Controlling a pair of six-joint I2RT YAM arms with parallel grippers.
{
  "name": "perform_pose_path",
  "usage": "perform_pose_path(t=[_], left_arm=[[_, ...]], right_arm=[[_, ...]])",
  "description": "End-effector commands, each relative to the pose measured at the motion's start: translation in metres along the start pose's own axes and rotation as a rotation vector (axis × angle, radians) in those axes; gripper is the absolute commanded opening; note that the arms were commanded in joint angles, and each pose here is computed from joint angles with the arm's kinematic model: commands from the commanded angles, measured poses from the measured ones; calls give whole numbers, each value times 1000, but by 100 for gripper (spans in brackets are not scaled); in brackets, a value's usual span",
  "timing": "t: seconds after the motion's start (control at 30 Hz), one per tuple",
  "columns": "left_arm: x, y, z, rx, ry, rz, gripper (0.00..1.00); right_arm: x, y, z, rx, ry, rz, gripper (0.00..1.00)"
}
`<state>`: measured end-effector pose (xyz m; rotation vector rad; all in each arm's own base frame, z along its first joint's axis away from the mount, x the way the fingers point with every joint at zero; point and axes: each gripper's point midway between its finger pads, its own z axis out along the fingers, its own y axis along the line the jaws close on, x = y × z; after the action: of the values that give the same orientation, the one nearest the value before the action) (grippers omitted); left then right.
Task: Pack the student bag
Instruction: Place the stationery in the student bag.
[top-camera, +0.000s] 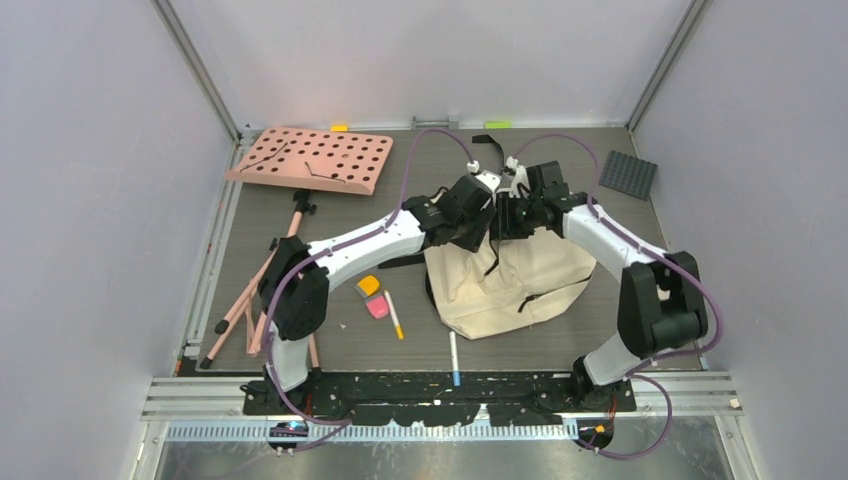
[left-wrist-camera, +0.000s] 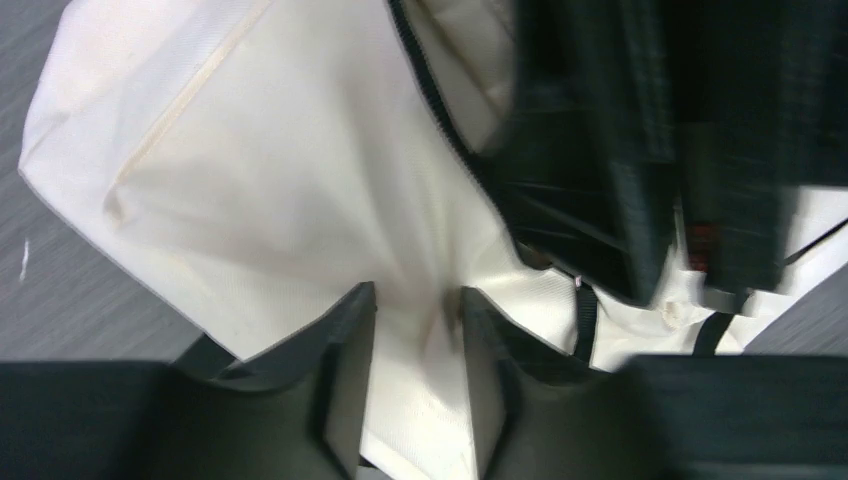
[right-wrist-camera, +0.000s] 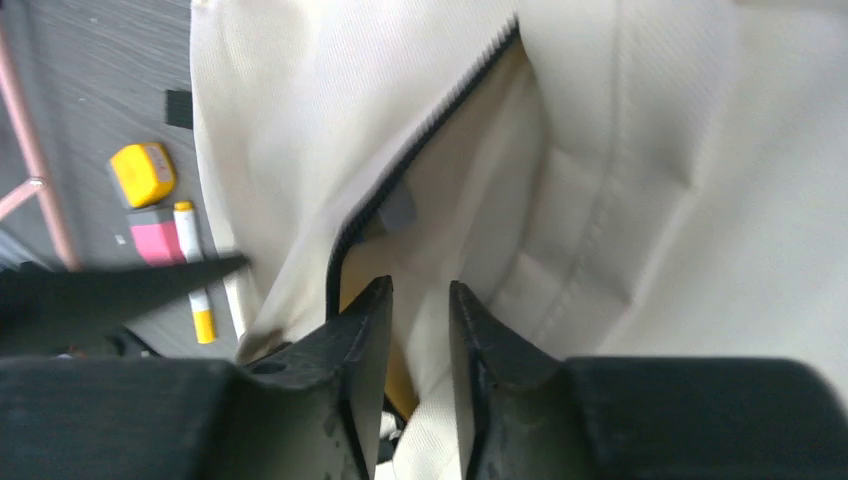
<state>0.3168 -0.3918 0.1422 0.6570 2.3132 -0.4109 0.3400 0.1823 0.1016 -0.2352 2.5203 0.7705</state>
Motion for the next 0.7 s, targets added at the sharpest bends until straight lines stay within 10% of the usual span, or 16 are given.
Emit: perform_pose_path(t=[0.0,0.2,0.67], left_arm=[[-31,30,-46,-97,-89,3,54],[-8,69,-87,-238,-85,-36,84],[118,161,-108,-432,127,-649,90]], right_arm=[[-26,-16,-41,195,-170,-74,37],[-33,-30,-90,351,-258,-101,49],[-52,-41,-131,448,-352,-75,56]])
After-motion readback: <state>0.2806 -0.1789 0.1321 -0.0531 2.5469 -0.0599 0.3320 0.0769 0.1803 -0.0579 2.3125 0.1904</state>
